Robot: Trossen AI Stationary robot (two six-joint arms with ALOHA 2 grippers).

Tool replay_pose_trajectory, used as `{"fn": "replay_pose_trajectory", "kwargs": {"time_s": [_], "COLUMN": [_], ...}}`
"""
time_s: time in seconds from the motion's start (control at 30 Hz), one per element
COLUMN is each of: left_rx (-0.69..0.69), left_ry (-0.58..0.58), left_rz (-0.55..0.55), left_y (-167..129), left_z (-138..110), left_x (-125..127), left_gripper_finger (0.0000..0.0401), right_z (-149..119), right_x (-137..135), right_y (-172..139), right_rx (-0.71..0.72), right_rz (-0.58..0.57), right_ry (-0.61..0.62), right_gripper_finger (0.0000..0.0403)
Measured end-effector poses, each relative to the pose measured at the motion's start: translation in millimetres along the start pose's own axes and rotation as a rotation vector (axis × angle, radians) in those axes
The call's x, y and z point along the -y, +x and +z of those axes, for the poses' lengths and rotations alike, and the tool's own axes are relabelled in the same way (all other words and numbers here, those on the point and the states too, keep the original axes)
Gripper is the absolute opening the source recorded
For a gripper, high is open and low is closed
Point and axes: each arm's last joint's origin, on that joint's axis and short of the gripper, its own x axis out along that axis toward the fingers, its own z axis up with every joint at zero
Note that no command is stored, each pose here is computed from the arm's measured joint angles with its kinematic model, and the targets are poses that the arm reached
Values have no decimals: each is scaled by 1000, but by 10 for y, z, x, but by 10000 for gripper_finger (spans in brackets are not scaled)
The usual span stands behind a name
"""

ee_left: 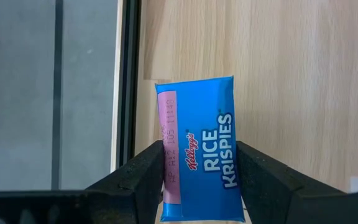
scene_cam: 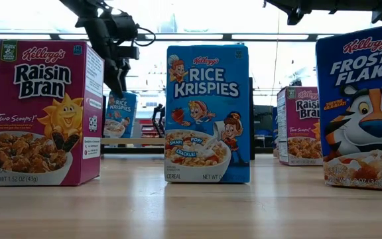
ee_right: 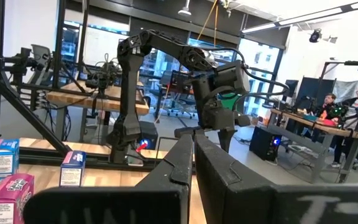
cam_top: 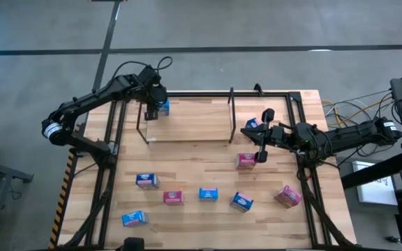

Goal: Stack cereal on shelf
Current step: Put the top light blue cereal box on the shelf

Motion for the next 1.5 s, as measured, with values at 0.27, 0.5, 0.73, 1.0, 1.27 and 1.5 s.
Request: {"fn": "replay_pose_trajectory", "kwargs": {"time_s": [0.27,0.5,0.73,1.0,1.27,1.5], "left_rx": [-1,-4,-4,-3,25,121], "left_ry": [-1,-4,-22,-22,-34,-80], "left_rz": [1,0,1,1,19,-26], "left_y": [0,10,10,10,-207,-452], "left_z": [-2,-14,-14,-14,58,211], "left_x": [-2,-5,-5,-6,-41,64], "left_gripper_finger": [168,168,189,227,229,213], "right_z": [0,0,0,0,1,8], "right_x": [-1,-1,-1,-1,-1,1], "right_y": [0,0,0,0,0,-1], "right_rx": [0,0,0,0,1,7], "right_rz": [1,1,1,1,1,-1], "right_ry": [0,0,0,0,-1,-3], "right_gripper_finger": [9,9,9,9,9,9]}}
